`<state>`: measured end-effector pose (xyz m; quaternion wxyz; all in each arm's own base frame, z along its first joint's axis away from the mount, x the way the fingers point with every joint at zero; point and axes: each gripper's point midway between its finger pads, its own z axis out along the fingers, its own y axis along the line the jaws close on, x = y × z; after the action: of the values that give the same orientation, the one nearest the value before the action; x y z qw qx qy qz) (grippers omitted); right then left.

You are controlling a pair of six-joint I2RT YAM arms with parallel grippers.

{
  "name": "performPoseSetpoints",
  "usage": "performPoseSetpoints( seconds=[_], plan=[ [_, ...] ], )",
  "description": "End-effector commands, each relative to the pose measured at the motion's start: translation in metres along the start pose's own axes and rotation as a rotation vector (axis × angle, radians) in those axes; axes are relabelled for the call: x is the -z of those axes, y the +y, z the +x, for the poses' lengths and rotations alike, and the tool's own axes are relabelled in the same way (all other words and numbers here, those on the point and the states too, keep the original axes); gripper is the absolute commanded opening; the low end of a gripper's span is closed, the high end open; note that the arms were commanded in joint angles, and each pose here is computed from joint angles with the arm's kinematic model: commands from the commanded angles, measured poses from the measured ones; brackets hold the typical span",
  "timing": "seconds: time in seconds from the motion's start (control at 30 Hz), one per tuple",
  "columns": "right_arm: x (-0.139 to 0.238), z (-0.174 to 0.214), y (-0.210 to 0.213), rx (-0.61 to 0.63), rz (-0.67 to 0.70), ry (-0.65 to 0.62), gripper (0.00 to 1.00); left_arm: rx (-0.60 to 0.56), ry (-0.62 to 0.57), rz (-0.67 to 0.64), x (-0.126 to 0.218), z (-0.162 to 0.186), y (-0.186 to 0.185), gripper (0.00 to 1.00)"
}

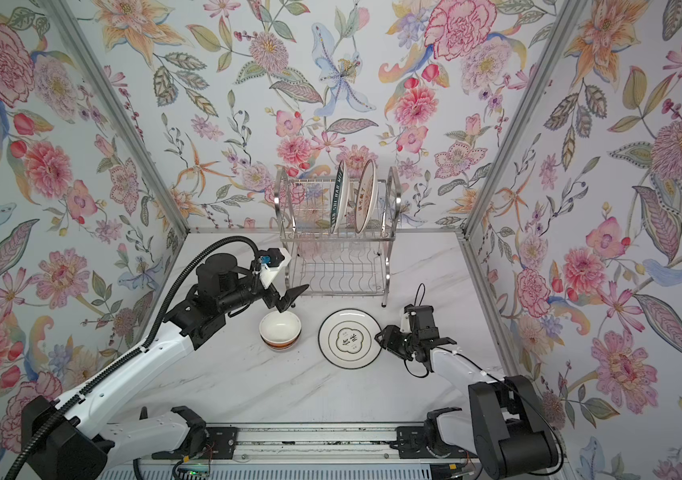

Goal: Unload the mixed dishes from the dish rack
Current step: 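Lower the white plate onto the table with the right gripper while the left arm withdraws, then open and withdraw the right gripper while the left gripper reaches to the green-rimmed plate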

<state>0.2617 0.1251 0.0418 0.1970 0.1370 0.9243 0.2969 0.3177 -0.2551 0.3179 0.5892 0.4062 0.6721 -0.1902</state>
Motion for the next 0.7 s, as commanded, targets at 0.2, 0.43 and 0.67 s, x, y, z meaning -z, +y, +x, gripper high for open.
performPoseSetpoints(
  seconds=[0.2,0.43,0.67],
  plan=[
    [0.054,-0.054,0.024,0.234,0.099,-0.22,0.85,0.018,-0.032,-0.282,0.002,-0.049,0.054,0.98],
    [0.109,-0.089,0.072,0.47,0.074,-0.459,0.99,-0.014,-0.091,-0.259,-0.026,-0.084,0.042,0.94],
    [0.159,-0.101,0.119,0.697,0.004,-0.695,0.99,0.038,-0.116,-0.213,-0.071,-0.102,0.03,0.81]
  ],
)
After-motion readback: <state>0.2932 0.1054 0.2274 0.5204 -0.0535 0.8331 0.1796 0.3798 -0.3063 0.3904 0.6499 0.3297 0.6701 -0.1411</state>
